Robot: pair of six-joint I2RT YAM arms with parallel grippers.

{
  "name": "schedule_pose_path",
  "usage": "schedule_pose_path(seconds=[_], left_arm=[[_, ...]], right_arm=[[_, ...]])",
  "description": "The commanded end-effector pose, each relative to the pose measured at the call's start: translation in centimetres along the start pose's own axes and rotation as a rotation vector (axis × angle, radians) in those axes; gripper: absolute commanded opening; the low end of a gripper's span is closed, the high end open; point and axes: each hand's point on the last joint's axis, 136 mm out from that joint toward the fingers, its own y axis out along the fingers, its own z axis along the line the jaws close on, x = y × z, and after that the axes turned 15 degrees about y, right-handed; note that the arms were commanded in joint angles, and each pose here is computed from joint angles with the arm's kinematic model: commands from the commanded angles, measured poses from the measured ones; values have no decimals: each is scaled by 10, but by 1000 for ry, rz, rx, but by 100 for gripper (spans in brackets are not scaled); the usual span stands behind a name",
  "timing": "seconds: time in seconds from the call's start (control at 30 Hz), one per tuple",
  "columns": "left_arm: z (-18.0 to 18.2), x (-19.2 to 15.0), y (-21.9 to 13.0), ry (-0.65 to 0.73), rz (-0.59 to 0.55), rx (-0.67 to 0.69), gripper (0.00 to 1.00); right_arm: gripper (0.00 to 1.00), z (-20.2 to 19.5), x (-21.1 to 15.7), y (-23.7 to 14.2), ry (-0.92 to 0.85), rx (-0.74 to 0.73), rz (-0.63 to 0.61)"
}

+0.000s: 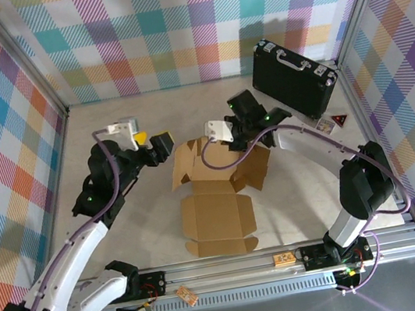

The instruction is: Fold the paper box

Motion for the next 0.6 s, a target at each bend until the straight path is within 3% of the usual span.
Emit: schedule_pose_path(seconds=[0.0,0.27,0.57], left_arm=[[30,-42,-7,-154,125,161,86],[40,-75,-5,-311,212,191,87],[62,-91,6,-444,290,213,87]], right_arm=[[0,-6,17,-4,-18,-123,-65],[0,-3,39,7,-162,-372,-161],[0,-24,87,-18,-352,-614,-288]])
